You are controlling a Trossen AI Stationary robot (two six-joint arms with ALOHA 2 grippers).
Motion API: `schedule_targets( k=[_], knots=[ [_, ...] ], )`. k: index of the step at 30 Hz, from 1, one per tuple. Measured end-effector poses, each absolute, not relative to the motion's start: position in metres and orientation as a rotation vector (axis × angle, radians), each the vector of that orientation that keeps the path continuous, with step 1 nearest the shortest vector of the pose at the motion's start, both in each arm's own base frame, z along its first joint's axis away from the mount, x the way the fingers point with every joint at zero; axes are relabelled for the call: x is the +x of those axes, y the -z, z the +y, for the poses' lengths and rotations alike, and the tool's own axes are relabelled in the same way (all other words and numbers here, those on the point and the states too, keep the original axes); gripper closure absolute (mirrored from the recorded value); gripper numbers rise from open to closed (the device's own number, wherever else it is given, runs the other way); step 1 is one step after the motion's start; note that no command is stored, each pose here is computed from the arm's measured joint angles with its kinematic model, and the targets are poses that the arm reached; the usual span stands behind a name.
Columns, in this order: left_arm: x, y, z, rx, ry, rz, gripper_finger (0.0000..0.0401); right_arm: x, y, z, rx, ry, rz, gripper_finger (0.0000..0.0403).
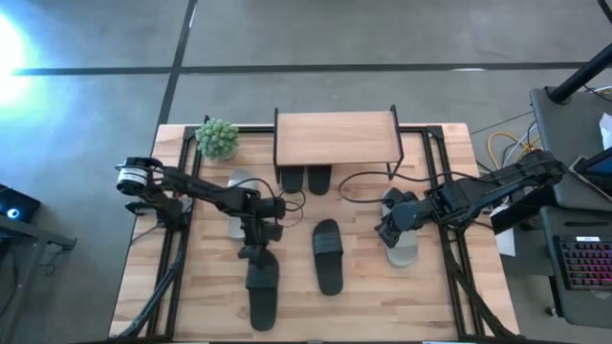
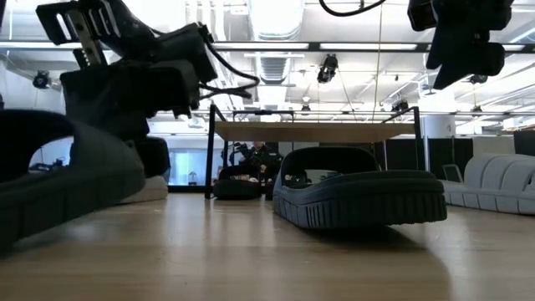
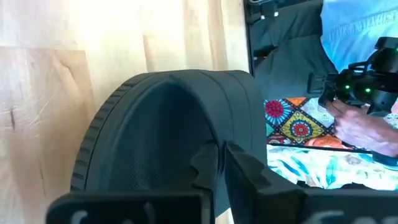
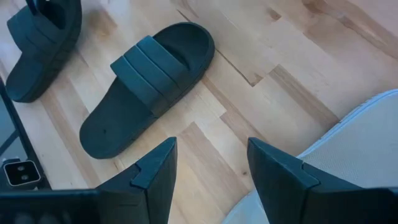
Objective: Pick and place slides into the shelf
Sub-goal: Move the black slide to the center of the table
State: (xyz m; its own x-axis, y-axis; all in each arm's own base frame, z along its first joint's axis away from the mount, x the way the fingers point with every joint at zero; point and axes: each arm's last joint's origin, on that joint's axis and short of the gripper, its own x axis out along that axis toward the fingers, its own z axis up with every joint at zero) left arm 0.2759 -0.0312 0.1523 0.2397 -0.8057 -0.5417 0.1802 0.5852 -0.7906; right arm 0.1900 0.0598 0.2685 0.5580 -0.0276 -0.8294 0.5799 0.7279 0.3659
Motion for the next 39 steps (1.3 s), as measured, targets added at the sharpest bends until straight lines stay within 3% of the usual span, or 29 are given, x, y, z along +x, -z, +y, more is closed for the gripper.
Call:
schedule_targets(
  k=[6, 13, 18, 22, 30, 35, 39],
  knots=[
    [0.277, -0.188, -0.031, -0.652, 0.728, 1.043, 0.04, 0.191, -0.269, 0.06, 0.684, 0.39, 0.914, 0.0216],
    [0.284, -0.27, -0.029, -0.538, 0.702, 0.753, 0.0401, 0.192, -0.272, 0.061, 0.695, 0.367, 0.887, 0.0216],
    [0.309, -0.31, -0.025, -0.452, 0.7, 0.53, 0.0401, 0.185, -0.292, 0.058, 0.674, 0.438, 0.655, 0.0216],
    [0.35, -0.306, -0.022, -0.437, 0.694, 0.492, 0.0401, 0.172, -0.318, 0.055, 0.669, 0.456, 0.504, 0.0216],
    [0.439, -0.263, -0.002, -0.499, 0.752, 0.56, 0.0401, 0.159, -0.338, 0.05, 0.661, 0.451, 0.503, 0.0216],
    [0.472, -0.254, 0.015, -0.507, 0.718, 0.556, 0.0401, 0.162, -0.335, 0.053, 0.638, 0.448, 0.526, 0.0216],
    [0.484, -0.235, 0.023, -0.524, 0.67, 0.68, 0.0401, 0.166, -0.329, 0.057, 0.618, 0.441, 0.58, 0.0216]
  ],
)
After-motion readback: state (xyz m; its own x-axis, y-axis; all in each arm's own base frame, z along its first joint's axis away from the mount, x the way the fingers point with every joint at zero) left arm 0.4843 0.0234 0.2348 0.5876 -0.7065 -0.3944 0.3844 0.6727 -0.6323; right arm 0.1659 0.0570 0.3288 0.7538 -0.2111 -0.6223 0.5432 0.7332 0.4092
